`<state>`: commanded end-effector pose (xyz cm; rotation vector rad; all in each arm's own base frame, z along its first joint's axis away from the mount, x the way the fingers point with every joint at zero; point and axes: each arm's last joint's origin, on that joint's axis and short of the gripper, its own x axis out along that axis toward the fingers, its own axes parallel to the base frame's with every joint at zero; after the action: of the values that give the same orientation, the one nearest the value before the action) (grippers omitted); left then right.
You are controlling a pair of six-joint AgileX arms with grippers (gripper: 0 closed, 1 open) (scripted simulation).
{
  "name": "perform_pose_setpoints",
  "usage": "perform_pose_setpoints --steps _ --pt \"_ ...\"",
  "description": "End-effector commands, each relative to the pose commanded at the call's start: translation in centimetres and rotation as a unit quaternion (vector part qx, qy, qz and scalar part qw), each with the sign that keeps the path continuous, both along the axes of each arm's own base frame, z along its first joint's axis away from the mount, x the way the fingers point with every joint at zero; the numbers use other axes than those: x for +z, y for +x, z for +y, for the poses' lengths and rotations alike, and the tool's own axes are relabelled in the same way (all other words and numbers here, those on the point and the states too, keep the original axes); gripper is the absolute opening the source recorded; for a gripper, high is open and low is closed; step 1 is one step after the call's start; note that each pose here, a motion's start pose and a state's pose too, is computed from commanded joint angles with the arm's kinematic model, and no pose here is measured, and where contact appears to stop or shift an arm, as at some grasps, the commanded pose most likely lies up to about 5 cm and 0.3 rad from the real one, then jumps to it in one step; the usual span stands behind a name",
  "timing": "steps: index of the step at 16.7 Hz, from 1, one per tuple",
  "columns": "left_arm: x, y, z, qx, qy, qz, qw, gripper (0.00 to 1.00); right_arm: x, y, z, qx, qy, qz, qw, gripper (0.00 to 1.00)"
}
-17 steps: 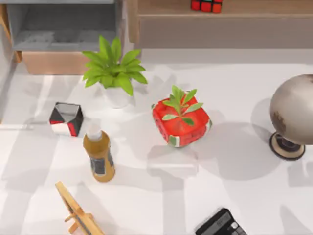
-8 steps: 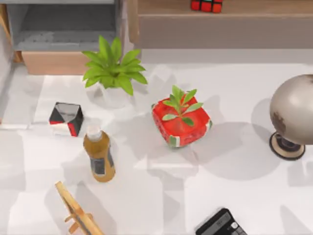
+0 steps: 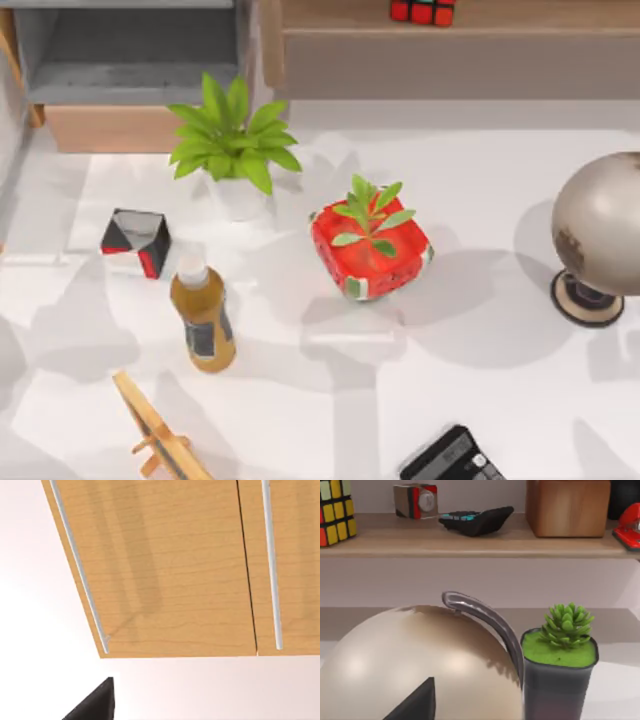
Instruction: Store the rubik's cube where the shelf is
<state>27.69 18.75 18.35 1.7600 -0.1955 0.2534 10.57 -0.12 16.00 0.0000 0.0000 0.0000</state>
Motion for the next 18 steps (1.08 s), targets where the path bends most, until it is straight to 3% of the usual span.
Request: perform_pose_setpoints --steps 5,8,18 --pt "-6.7 -4.2 -0.3 -0.007 -0.068 0.102 0.992 1.0 0.0 0.0 0.0 0.0 0.0 0.0 1.0 1.0" --pt "-8.8 -4.8 -1.3 -0.028 -0.098 0.139 0.985 1.0 0.0 0.0 0.0 0.0 0.0 0.0 1.0 1.0" --pt "-8.8 -3.3 -1.3 -0.028 -0.098 0.139 0.985 1.0 0.0 0.0 0.0 0.0 0.0 0.0 1.0 1.0"
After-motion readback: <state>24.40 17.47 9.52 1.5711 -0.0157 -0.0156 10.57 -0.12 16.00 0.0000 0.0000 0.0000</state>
